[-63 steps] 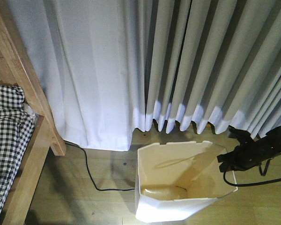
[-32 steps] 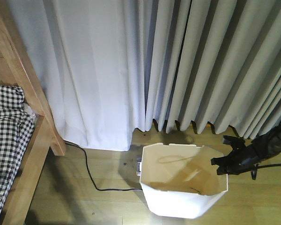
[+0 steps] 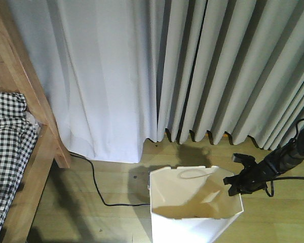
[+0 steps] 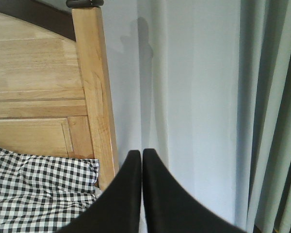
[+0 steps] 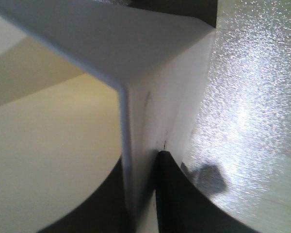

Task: Move trash bin to bedside with robot
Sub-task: 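Lower the bin to the floor with the right gripper, then open the right gripper and raise it away from the bin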

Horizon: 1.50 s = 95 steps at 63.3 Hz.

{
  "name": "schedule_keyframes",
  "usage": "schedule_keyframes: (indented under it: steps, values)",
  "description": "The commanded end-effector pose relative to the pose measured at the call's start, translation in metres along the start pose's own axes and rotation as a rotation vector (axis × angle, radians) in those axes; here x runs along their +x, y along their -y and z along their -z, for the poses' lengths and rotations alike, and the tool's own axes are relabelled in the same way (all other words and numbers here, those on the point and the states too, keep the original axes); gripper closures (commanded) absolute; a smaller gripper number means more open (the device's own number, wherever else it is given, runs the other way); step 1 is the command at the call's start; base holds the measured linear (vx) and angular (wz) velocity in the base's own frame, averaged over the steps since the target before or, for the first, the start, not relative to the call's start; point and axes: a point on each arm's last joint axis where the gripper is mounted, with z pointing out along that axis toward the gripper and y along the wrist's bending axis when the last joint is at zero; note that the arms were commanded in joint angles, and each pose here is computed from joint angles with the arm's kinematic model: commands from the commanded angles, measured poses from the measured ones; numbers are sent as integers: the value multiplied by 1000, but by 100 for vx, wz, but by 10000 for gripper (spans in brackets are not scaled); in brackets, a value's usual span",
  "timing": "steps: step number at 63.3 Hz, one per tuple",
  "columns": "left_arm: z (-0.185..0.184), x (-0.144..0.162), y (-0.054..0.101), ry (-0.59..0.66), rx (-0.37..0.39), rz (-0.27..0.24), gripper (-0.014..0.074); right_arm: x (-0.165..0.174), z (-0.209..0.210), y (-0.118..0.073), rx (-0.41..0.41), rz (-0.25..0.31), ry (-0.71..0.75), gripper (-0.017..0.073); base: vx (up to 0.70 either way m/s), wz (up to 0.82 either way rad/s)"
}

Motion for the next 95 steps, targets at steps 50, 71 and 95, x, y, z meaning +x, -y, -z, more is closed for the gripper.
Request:
schedule_keyframes:
  steps: [50, 71, 95]
  values:
    - [2, -15, 1, 102, 8, 7, 600, -31, 12, -3, -81, 25, 15, 328, 0, 0]
    - [2, -15, 1, 102, 8, 7, 600, -32, 12, 0, -55, 21, 39, -20, 0, 0]
    - [2, -15, 1, 102, 8, 7, 600, -46, 25, -4, -77, -7, 110, -17, 0, 0]
